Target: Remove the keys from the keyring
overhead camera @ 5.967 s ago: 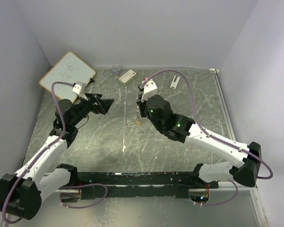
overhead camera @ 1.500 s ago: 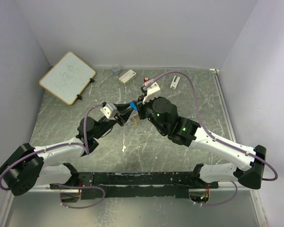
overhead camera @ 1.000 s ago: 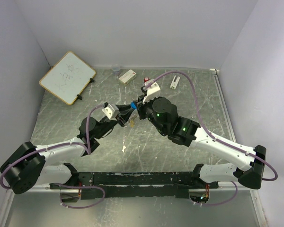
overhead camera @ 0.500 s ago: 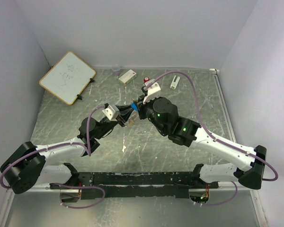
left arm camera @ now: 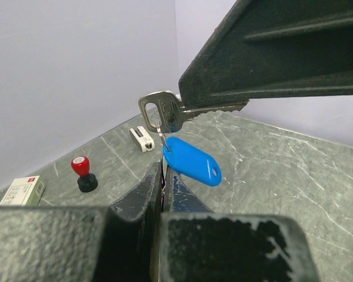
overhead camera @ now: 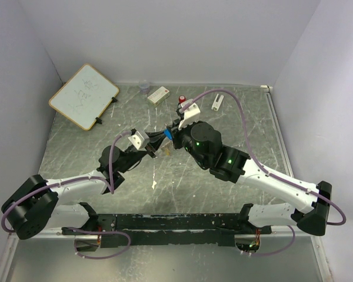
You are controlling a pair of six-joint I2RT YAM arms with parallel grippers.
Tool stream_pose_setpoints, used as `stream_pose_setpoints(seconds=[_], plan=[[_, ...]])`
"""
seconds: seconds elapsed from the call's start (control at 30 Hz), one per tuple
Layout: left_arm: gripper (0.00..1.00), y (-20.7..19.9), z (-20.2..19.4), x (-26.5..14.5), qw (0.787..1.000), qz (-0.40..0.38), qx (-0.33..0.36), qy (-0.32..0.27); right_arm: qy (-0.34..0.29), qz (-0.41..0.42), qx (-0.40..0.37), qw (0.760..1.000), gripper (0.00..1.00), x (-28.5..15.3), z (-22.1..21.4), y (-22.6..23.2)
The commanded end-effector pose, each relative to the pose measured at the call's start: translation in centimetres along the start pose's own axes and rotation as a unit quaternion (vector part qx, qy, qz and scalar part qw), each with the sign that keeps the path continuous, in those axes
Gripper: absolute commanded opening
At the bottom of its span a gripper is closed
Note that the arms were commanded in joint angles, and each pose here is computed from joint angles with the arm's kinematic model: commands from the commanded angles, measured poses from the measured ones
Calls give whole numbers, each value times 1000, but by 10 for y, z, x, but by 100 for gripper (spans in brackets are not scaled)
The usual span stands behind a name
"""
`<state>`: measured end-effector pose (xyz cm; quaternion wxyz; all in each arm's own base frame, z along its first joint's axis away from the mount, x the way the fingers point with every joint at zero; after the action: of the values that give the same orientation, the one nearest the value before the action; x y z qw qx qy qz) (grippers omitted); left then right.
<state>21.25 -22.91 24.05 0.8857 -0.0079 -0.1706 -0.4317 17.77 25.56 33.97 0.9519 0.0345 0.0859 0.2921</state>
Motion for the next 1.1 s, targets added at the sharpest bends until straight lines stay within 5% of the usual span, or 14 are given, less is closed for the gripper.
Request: stream_pose_setpoints(seconds=[0.0,1.07], plan=[[7,-3,14,7,999,-20,12,-30,-25,6,14,1000,0,-7,11,1],[7,8,45,-10,996,38,50,-67,-2,6,26,1000,0,-16,-5,1]])
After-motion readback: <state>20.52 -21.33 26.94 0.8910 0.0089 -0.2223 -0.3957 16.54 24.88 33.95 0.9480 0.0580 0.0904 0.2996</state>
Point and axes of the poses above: each gripper's point midway between its finger pads, its own x axis out along the fingers, its own y axis along the line the jaws close on, z = x × y, the point moved 9 cm from there along -x, back along the fingers, and after that the axes turned 3 degrees about x, right-handed, at the moved point
